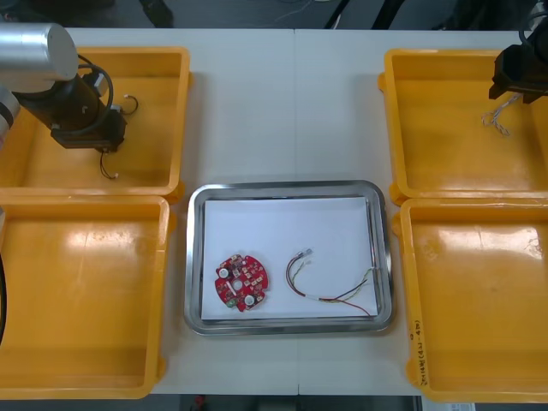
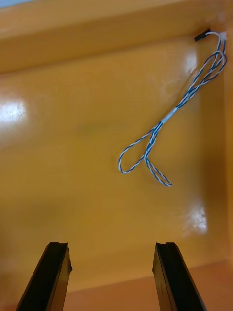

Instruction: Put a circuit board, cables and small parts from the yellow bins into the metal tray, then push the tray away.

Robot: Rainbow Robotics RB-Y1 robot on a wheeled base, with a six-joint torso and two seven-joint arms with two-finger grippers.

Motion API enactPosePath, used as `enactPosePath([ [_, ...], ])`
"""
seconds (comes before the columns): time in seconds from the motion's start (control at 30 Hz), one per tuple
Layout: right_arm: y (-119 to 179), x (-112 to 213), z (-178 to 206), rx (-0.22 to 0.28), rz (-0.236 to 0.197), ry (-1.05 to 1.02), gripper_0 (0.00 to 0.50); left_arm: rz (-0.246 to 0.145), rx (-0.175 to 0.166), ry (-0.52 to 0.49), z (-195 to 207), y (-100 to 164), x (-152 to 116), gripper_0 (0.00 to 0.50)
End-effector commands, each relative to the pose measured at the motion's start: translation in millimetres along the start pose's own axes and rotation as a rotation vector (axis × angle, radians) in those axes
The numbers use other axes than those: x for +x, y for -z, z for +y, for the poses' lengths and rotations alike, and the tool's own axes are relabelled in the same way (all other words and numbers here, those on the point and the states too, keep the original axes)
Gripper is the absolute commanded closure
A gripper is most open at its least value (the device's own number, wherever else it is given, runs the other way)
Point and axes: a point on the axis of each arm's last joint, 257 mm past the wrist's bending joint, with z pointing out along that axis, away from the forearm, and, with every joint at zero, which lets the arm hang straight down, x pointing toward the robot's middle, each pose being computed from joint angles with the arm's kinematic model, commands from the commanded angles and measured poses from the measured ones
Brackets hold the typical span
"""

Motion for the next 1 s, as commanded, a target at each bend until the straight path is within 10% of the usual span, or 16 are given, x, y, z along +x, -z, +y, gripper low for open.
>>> enactPosePath([
  [0.03, 42, -45, -20, 0.022, -0.122, -0.061, 0.000, -0.054, -0.006, -0.086, -4, 51, -33, 0.500],
  [0.7, 30, -67, -33, 0.035, -0.169, -0.100, 0.000, -0.034, -0.053, 0.003, -11, 132, 26, 0.500],
  [1.0, 20, -71, -42, 0.038, -0.187, -0.109, 0.000, -0.097, 0.037, 0.005, -72, 150, 50, 0.500],
])
